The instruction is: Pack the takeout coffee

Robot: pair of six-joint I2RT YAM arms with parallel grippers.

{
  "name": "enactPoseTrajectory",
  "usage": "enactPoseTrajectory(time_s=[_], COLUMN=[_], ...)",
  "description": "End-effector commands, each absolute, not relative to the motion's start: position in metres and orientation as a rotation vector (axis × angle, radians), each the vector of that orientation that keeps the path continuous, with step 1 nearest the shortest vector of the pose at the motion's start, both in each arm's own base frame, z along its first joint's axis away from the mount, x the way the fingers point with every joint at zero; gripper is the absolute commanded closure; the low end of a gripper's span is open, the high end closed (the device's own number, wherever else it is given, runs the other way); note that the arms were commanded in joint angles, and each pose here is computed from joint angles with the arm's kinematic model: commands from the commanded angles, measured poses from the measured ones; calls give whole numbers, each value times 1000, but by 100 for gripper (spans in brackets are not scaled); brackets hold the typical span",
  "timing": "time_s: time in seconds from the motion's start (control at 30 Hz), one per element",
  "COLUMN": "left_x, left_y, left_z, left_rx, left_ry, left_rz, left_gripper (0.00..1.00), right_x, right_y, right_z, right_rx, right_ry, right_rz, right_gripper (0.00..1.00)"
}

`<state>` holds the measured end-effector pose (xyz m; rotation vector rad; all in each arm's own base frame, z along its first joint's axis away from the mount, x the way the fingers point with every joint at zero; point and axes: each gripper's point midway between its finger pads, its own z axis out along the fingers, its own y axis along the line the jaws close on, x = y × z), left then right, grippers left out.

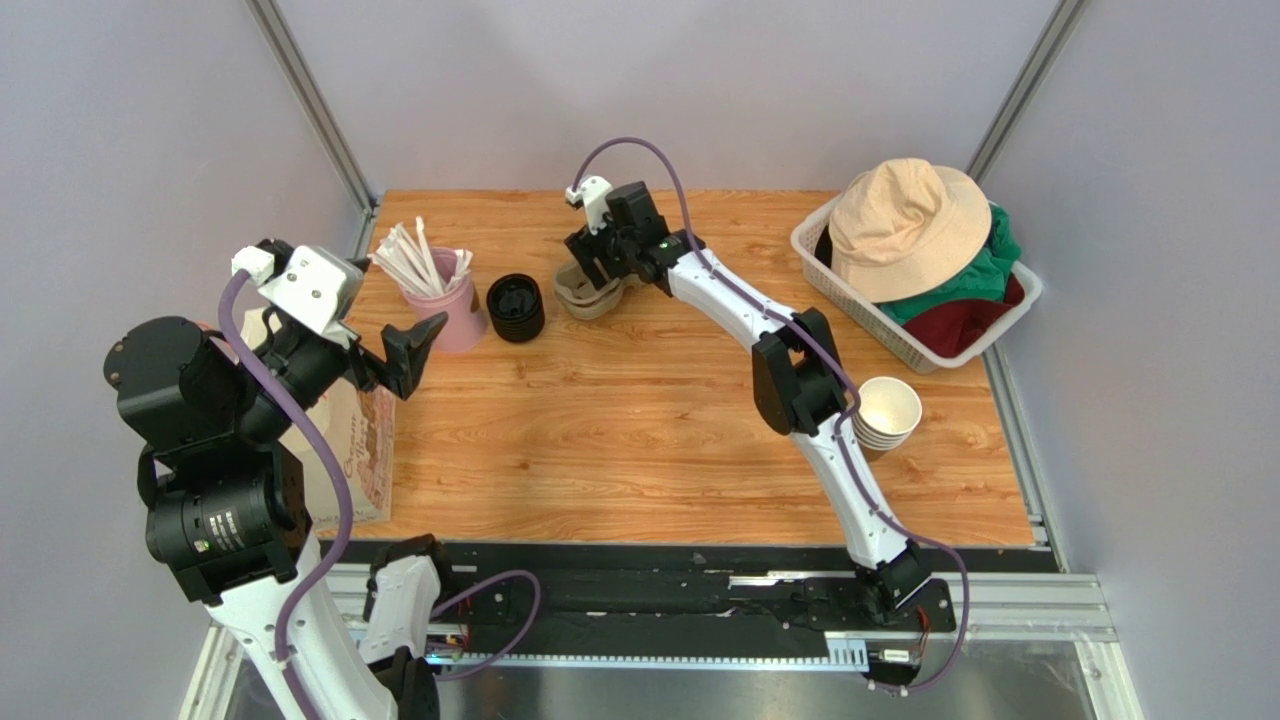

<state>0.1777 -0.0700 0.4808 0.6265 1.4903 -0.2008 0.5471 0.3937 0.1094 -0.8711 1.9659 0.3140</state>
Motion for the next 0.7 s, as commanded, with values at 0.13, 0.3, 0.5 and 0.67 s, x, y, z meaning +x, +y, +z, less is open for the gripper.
enactPoseTrajectory(time_s=[0.13, 0.3, 0.5, 0.67], left_x=[181, 180, 181, 181], left_y=[-71, -71, -71, -71], left_z=[485, 484, 484, 482], left_rx=[628, 626, 627, 627], left_ry=[1478, 1479, 1479, 1480], left_rz=[-217, -220, -219, -219], left_gripper=[1, 1, 1, 1], right_x=[568, 559, 556, 553], right_y=[382, 385, 387, 390], right_z=[130, 120, 118, 120], right_rx=[-804, -844, -860, -871], right_ry=[1926, 1953, 1953, 1951], right_rz=[327, 382, 400, 408], right_gripper=[25, 26, 30, 32])
